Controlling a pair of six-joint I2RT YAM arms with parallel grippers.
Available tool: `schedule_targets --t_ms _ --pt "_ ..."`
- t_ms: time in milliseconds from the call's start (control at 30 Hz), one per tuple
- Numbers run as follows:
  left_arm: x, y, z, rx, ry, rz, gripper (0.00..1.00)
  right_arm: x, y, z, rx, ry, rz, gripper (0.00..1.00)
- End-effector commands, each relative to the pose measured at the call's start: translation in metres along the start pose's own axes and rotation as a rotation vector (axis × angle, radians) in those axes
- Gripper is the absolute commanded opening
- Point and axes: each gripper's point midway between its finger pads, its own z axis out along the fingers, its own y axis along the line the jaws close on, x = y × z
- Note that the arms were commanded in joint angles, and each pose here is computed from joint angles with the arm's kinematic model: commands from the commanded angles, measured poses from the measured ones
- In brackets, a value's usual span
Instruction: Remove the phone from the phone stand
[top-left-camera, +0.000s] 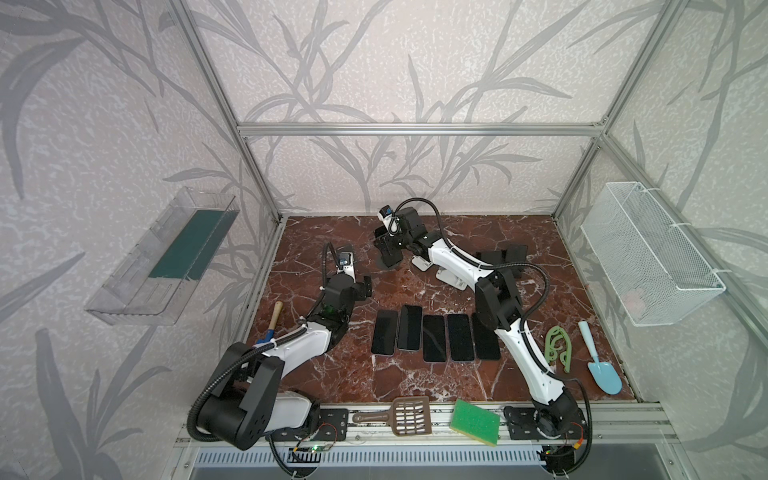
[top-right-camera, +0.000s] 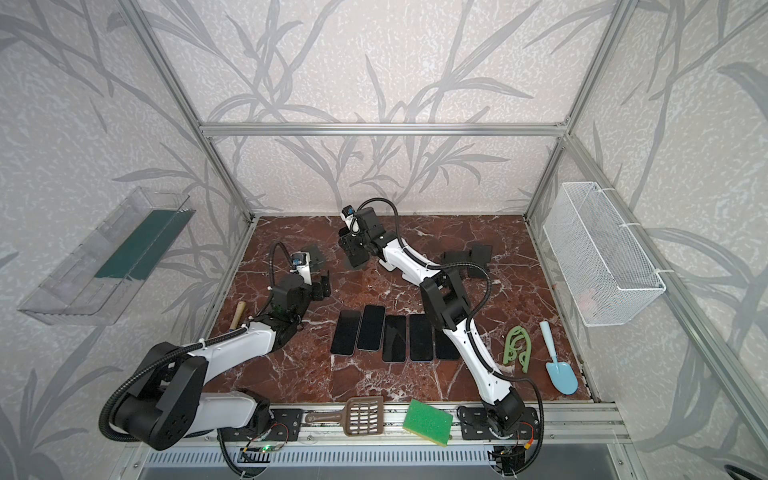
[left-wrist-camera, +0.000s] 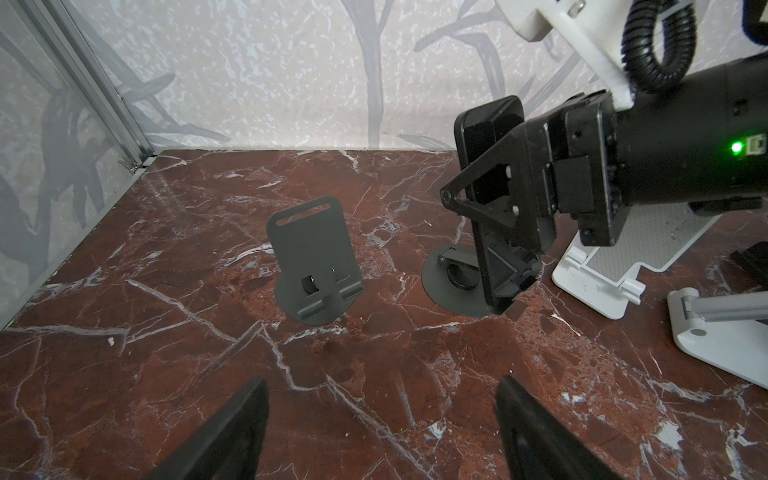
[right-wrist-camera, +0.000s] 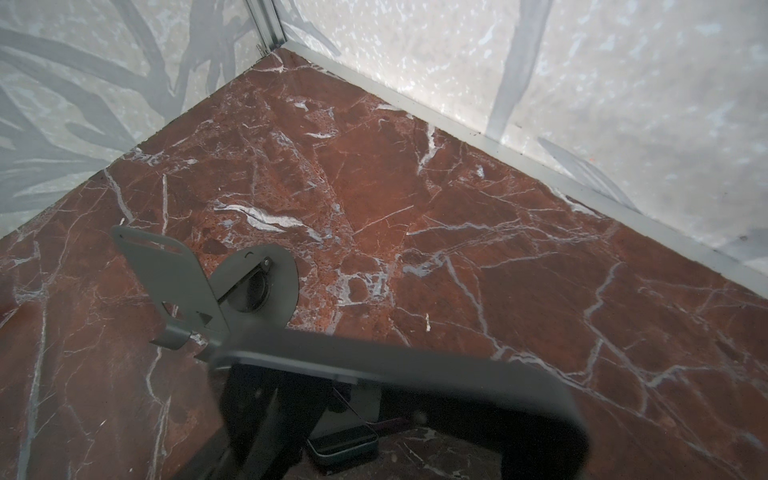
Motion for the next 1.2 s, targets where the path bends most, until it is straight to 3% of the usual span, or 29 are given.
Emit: schedule_targets --t_ms 0,533,767,967,1167 --pt "-0.018 0.001 0.003 -0.016 -0.041 -0.002 0.86 -0.038 0.009 -0.026 -0.003 -0.075 -0.021 0.67" --pt "-0.015 -0.001 0.005 -0.009 -0.034 -0.01 0.86 -0.08 0.021 -0.064 -0.017 -0.156 -0.011 0.66" --pt "-0.021 -0.003 0.002 0.007 -0.05 -0.017 0.86 -0.09 0.022 -0.102 0.014 -0.177 0.005 0.65" --pt "-0.015 -0.009 0.001 0.048 -0.054 -0.004 0.86 -0.064 0.018 -0.158 0.087 -0.152 0.02 0.65" --pt "-0.007 -0.011 -0.004 0.075 -0.06 -0.027 0.86 0.008 0.013 -0.207 0.156 -0.04 0.08 0.64"
